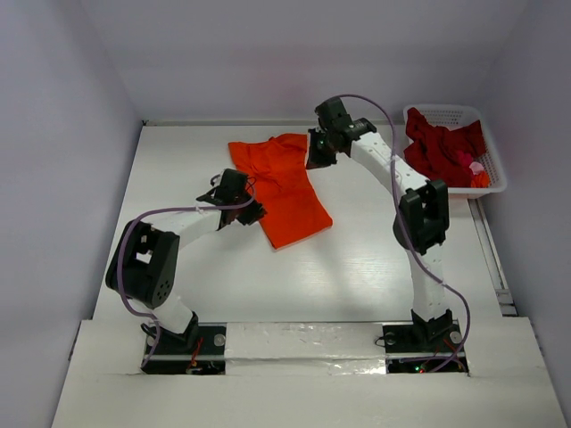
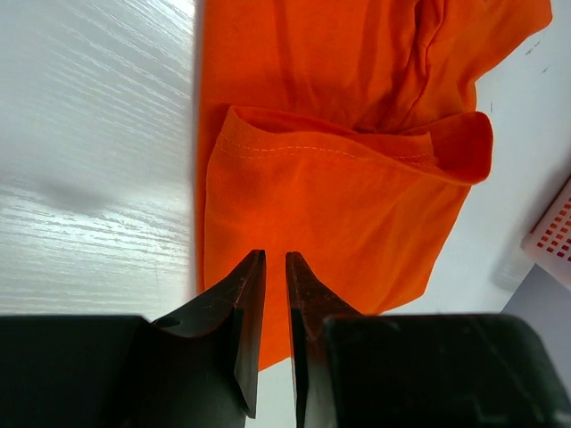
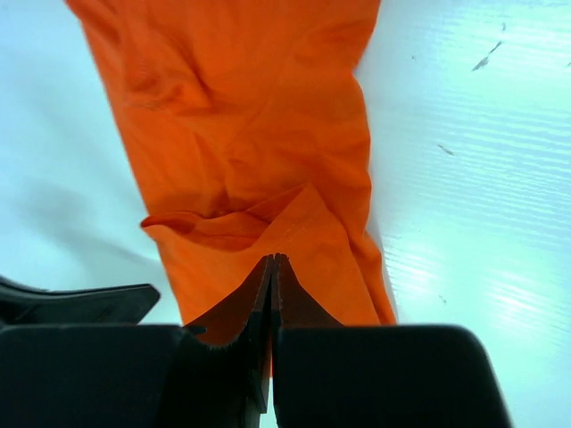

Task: Fold and stack the t-shirts
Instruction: Fold the tshirt

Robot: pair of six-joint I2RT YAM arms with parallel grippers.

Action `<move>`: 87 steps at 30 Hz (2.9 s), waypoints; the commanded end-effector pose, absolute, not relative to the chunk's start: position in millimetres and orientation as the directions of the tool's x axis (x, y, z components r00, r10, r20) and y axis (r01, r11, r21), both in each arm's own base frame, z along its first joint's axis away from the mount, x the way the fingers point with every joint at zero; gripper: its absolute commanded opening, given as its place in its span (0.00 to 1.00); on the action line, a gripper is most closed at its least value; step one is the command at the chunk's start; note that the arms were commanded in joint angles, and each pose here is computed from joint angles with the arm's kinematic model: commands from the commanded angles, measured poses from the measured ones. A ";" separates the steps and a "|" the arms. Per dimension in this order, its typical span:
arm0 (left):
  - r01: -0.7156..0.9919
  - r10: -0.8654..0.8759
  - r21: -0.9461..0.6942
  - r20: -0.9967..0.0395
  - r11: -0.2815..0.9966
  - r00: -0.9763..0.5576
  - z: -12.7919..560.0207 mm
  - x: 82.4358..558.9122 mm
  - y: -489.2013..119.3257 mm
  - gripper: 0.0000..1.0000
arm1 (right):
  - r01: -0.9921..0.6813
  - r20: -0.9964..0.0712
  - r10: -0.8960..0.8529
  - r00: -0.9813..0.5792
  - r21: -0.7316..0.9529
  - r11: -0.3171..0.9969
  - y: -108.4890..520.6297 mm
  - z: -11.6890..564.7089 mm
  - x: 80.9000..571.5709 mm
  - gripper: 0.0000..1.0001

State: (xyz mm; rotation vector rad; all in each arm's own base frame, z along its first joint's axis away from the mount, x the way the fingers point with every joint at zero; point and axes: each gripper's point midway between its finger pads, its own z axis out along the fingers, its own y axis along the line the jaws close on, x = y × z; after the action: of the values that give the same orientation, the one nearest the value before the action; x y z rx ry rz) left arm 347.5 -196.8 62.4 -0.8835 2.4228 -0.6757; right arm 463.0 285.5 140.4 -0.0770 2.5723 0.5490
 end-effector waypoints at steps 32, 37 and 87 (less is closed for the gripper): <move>-0.413 -0.682 -0.621 -0.284 0.667 -0.674 87.2 341.2 -200.7 0.13 | -0.186 -0.393 -0.014 -0.920 0.404 0.896 320.5 68.2 485.9 0.03; -0.413 -0.684 -0.622 -0.285 0.665 -0.672 88.7 337.6 -198.8 0.13 | -0.182 -0.395 -0.008 -0.919 0.403 0.897 314.2 74.7 486.9 0.05; -0.446 -0.598 -0.470 -0.245 0.762 -0.763 10.3 268.1 -232.4 0.00 | -0.133 -0.210 -0.040 -0.977 0.454 0.881 288.1 31.5 293.3 0.00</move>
State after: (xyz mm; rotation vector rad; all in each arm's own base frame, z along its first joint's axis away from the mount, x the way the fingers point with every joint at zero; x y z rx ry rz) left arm 288.3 -246.5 21.8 -0.7988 2.5269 -0.6280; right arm 309.3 287.7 27.5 -0.1232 2.8529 0.6897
